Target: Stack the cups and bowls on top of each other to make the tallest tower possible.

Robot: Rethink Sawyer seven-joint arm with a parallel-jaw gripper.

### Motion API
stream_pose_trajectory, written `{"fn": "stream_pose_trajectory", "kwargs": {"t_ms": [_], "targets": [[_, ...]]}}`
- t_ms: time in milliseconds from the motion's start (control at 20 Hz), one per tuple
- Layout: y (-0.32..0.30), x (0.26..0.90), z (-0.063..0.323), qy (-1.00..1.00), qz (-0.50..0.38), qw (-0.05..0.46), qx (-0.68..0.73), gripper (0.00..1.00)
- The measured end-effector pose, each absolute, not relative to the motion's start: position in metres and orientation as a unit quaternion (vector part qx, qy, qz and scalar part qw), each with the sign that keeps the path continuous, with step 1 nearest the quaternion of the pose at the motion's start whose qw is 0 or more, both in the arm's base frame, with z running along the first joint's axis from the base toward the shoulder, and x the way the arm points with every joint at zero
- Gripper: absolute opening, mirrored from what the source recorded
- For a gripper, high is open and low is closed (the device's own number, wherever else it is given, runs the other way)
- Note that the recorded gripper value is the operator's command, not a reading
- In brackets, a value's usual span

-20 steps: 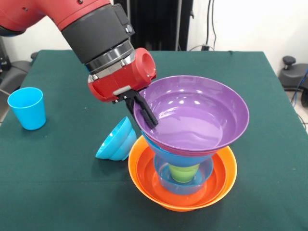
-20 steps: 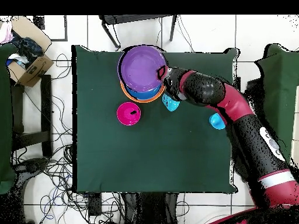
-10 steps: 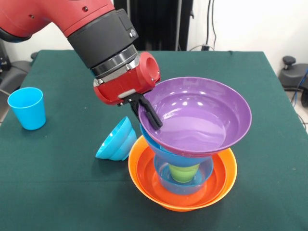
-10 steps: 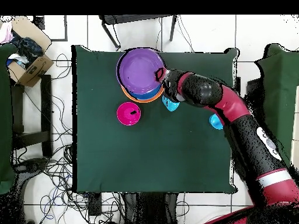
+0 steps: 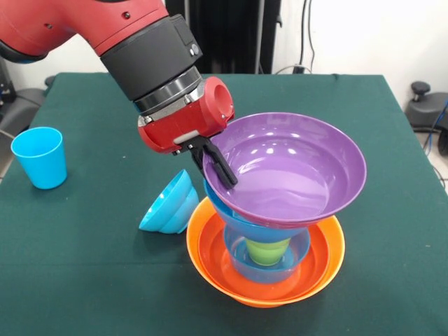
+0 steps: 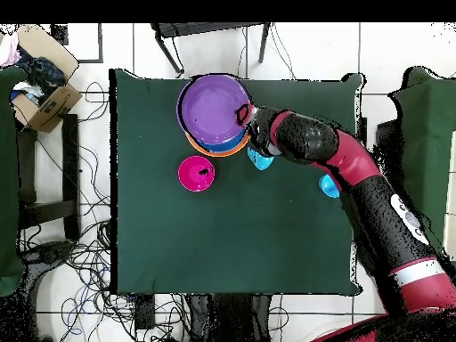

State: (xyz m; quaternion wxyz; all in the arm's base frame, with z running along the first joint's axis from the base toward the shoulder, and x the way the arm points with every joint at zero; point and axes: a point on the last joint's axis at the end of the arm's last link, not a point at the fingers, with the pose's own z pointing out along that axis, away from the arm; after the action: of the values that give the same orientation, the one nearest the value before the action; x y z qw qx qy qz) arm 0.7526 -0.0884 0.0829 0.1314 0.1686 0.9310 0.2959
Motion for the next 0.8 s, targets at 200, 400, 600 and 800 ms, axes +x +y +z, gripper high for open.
{"fn": "stream_pose_trajectory", "kwargs": {"t_ms": [200,400,600,800], "targets": [[-0.088,0.752,0.083,0.931,0.295,0.131,0.168,0.00],[-0.090,0.752,0.083,0.931,0.295,0.132,0.168,0.00],[-0.095,0.751,0.082,0.931,0.294,0.133,0.171,0.00],[-0.100,0.750,0.082,0.931,0.293,0.134,0.173,0.00]]}}
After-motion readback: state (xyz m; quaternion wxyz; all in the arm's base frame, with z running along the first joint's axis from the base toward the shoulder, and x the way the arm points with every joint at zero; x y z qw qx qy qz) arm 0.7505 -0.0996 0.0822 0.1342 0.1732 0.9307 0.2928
